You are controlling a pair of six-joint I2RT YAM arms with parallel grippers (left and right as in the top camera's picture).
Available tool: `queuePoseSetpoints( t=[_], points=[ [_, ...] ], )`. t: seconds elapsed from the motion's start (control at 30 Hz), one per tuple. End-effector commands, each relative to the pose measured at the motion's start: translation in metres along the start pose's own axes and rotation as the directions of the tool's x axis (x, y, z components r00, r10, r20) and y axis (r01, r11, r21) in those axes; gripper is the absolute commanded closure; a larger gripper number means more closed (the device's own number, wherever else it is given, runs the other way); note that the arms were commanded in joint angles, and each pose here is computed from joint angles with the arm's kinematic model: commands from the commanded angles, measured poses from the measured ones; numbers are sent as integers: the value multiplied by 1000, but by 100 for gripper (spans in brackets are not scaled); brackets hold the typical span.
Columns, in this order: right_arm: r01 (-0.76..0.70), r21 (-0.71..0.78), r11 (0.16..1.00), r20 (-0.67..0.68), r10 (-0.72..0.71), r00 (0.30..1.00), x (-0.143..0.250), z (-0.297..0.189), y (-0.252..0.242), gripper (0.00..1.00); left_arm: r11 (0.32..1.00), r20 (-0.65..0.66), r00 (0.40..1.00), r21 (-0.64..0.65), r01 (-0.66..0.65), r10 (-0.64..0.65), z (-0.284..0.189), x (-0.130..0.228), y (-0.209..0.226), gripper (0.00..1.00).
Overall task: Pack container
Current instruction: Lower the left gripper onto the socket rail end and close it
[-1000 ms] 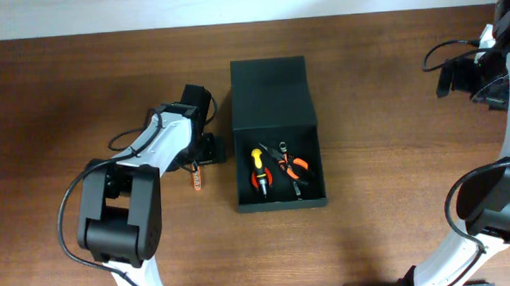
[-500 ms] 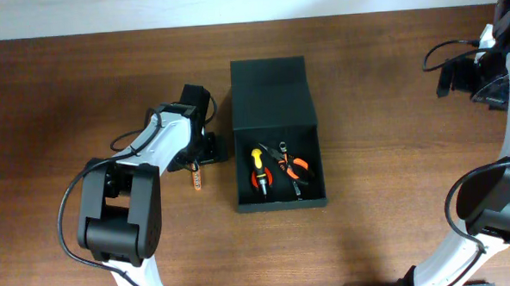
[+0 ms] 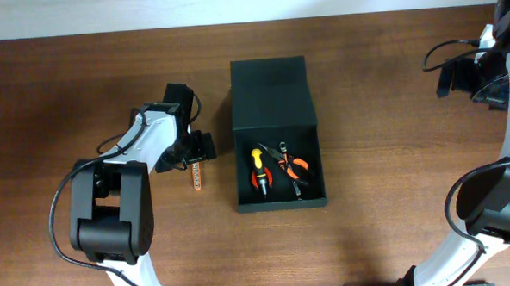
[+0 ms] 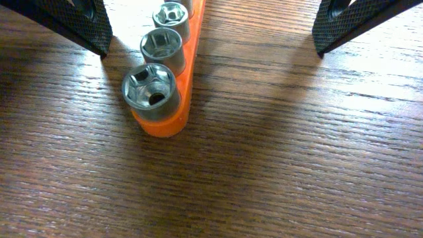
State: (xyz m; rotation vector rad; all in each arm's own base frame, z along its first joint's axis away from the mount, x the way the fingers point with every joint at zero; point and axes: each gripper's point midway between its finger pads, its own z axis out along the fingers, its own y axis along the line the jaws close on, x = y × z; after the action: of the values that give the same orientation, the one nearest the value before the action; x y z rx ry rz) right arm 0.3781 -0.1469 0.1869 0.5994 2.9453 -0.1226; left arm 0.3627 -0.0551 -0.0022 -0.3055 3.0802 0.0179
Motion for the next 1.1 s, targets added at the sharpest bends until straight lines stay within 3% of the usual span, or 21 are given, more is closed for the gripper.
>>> queuePoseSetpoints(
  t=[0.0,0.53,0.63,0.73,0.97,1.07],
  points=[
    [-12,-5,1000,3,12,1000,1,-2,-1,1,999,-33,999,-15,-37,36,11,7,-3,1],
    [-12,-5,1000,3,12,1000,1,-2,-1,1,998,-25,998,-32,-50,49,11,7,-4,0],
    [-12,-5,1000,3,12,1000,1,-2,-1,1,998,-25,999,-35,-49,48,11,7,-3,11],
    [-12,-5,1000,3,12,1000,1,-2,-1,1,998,-24,999,-34,-49,48,11,7,-3,43],
    [-12,-5,1000,3,12,1000,1,-2,-1,1,998,-24,999,-34,-49,48,11,7,-3,47],
    [-12,-5,1000,3,12,1000,1,-2,-1,1,998,-24,999,-34,-49,48,11,7,-3,55]
  ],
)
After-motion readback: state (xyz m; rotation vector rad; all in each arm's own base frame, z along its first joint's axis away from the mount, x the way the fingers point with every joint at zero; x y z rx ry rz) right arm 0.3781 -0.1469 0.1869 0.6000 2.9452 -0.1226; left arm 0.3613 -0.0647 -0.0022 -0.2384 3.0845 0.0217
